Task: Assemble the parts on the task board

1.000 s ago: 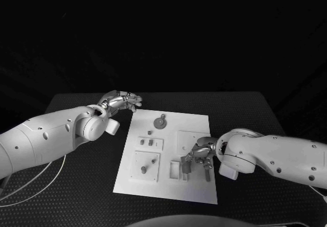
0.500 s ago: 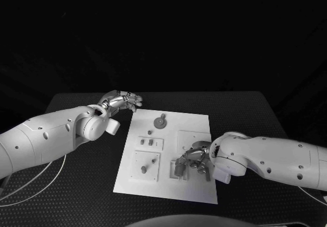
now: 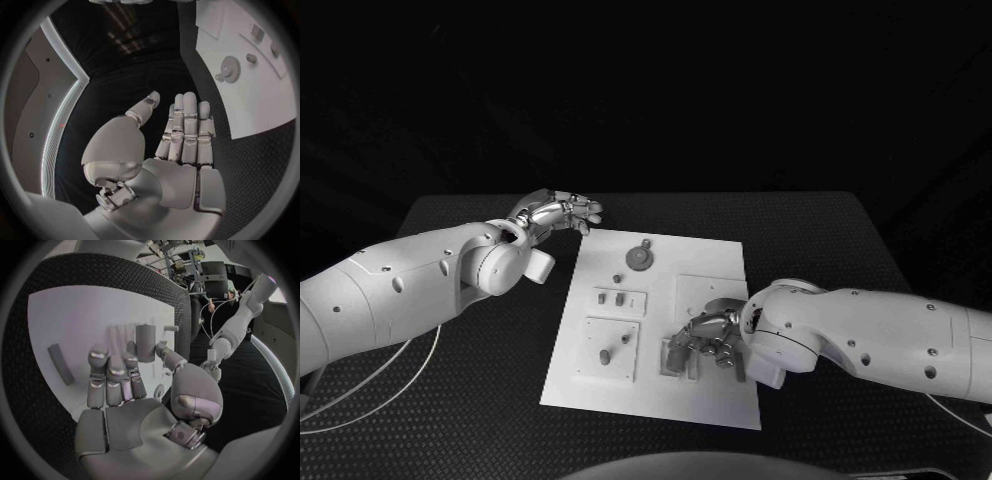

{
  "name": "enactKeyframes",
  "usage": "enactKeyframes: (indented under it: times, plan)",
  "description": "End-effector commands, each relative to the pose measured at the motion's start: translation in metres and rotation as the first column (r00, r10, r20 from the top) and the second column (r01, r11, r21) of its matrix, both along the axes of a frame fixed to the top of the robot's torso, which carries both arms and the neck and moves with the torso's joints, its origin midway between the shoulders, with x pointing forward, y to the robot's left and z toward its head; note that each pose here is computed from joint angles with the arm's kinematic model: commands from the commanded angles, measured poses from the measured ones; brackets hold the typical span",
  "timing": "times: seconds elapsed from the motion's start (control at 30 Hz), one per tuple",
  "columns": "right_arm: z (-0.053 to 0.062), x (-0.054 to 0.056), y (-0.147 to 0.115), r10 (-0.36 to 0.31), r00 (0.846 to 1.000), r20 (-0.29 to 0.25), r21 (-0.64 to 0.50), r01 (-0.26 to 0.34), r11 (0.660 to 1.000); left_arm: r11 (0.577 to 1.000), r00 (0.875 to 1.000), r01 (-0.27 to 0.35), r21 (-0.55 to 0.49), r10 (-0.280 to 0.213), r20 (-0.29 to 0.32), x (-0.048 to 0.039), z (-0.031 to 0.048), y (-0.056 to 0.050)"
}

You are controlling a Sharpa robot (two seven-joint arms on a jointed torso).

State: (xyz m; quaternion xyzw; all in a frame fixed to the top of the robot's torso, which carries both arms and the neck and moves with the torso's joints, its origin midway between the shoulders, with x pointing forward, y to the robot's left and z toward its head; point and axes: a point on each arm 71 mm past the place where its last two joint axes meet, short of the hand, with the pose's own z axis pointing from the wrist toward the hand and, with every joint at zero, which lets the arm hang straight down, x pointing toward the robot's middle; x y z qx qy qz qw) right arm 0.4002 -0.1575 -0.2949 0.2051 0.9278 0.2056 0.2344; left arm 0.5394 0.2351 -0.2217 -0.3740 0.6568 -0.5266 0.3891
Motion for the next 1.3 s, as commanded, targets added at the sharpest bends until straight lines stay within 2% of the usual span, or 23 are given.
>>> enactKeyframes:
  times: [0.03,0.27,0.83,1.0,1.3]
  plan:
    - [-0.0018,-0.0019,0.0014,0.022,1.000,-0.006,-0.007,-0.022,1.000,1.000,1.000,0.013,-0.013,-0.013,0.000,-0.0004,0.0011,-0.0021]
    - [-0.0037,-0.0045,0.0048,0.044,0.999,-0.013,-0.006,-0.044,0.999,1.000,1.000,0.013,-0.013,-0.013,-0.001,-0.0005,0.0011,-0.0019]
    - [-0.0068,-0.0042,0.0106,0.077,0.997,0.022,-0.025,-0.076,0.997,1.000,1.000,0.014,-0.013,-0.014,-0.001,-0.0006,0.0011,-0.0018]
    - [-0.0066,-0.0014,0.0079,0.069,0.996,0.055,-0.038,-0.067,0.997,1.000,1.000,0.013,-0.013,-0.013,-0.001,-0.0005,0.0011,-0.0016]
    - [-0.0058,-0.0009,0.0076,0.063,0.996,0.070,-0.032,-0.061,0.998,1.000,1.000,0.015,-0.012,-0.015,-0.004,-0.0004,0.0008,-0.0014]
